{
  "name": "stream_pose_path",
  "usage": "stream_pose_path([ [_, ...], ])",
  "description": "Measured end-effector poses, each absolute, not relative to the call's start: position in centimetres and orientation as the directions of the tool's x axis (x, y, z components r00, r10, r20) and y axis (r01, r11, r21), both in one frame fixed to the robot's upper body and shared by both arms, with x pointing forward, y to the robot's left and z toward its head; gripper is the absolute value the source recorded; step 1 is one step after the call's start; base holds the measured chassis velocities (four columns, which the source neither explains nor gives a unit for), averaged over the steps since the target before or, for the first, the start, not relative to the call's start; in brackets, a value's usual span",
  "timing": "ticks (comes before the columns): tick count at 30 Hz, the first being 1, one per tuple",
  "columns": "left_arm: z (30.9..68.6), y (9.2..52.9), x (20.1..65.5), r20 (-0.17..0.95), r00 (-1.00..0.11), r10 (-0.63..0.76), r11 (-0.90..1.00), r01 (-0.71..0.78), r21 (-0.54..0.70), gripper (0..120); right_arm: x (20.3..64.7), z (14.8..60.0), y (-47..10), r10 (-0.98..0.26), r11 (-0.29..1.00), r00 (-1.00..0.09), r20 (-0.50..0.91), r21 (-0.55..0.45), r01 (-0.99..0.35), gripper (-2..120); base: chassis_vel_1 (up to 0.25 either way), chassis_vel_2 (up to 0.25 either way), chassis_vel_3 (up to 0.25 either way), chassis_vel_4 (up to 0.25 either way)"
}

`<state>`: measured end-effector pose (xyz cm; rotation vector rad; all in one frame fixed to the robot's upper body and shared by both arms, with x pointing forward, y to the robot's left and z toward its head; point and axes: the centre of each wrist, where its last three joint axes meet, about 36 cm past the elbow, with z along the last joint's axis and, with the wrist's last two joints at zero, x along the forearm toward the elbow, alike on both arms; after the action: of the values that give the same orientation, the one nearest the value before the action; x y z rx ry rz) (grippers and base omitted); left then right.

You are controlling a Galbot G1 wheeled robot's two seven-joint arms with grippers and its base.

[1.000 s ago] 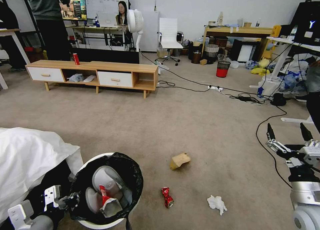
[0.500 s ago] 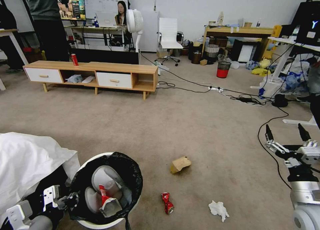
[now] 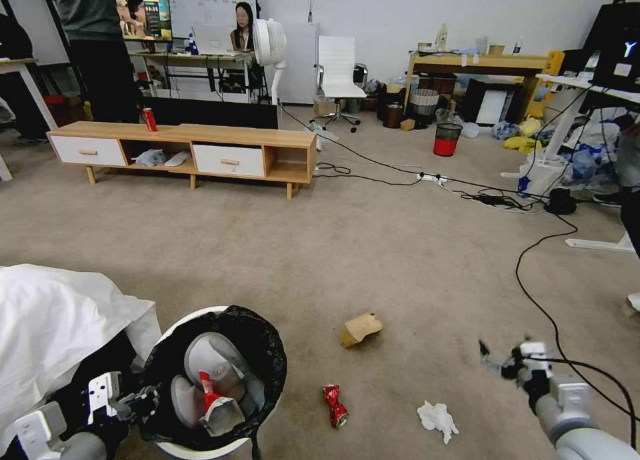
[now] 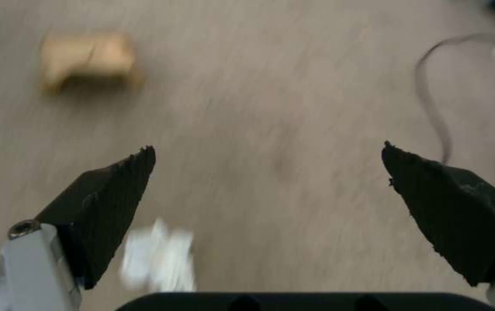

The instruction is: Pick up the trash bin, then pick up the garbage from the floor and place it into the trash bin.

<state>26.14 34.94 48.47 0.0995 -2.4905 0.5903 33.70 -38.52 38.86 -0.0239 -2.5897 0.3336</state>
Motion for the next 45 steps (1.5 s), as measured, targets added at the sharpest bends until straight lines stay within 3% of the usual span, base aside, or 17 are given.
stream_pose_path([
  [3,48.4,34.9,26.2,0.551,-0.832,0.06,0.901,-0.193,-0.389,1,33.9,39.3,-39.4,0.023,0.959,-0.781,0.625,-0.235,-0.16,100,0.0,0.0,0.0,0.0],
  [5,48.2,34.9,26.4,0.552,-0.831,0.063,0.9,-0.192,-0.392,1,34.6,39.9,-40.1,-0.044,0.943,-0.644,0.763,-0.18,-0.278,100,0.0,0.0,0.0,0.0],
  [6,48.2,34.9,26.4,0.552,-0.831,0.063,0.9,-0.192,-0.392,1,34.6,39.9,-40.1,-0.044,0.943,-0.644,0.763,-0.18,-0.278,100,0.0,0.0,0.0,0.0],
  [8,48.1,34.8,26.5,0.552,-0.831,0.063,0.899,-0.193,-0.394,1,35.4,39.9,-40.9,-0.131,0.927,-0.544,0.829,-0.093,-0.364,100,0.0,0.0,0.0,0.0],
  [12,47.9,34.9,26.7,0.552,-0.831,0.064,0.897,-0.194,-0.397,1,35.9,38.8,-42.0,-0.158,0.915,-0.479,0.863,-0.055,-0.4,100,0.0,0.0,0.0,0.0],
  [22,47.3,35.1,27.3,0.56,-0.825,0.074,0.897,-0.19,-0.399,1,36.3,34.3,-42.6,-0.143,0.941,-0.466,0.873,-0.026,-0.337,100,0.0,0.0,0.0,0.0],
  [32,47.0,35.6,27.2,0.567,-0.821,0.059,0.895,-0.209,-0.395,1,39.6,30.0,-43.1,-0.11,0.961,-0.507,0.855,-0.038,-0.273,100,0.0,0.0,0.0,0.0],
  [45,46.5,36.0,27.6,0.577,-0.815,0.05,0.892,-0.223,-0.392,1,43.4,23.9,-38.7,-0.138,0.963,-0.498,0.856,-0.001,-0.269,100,0.0,0.0,0.0,0.0],
])
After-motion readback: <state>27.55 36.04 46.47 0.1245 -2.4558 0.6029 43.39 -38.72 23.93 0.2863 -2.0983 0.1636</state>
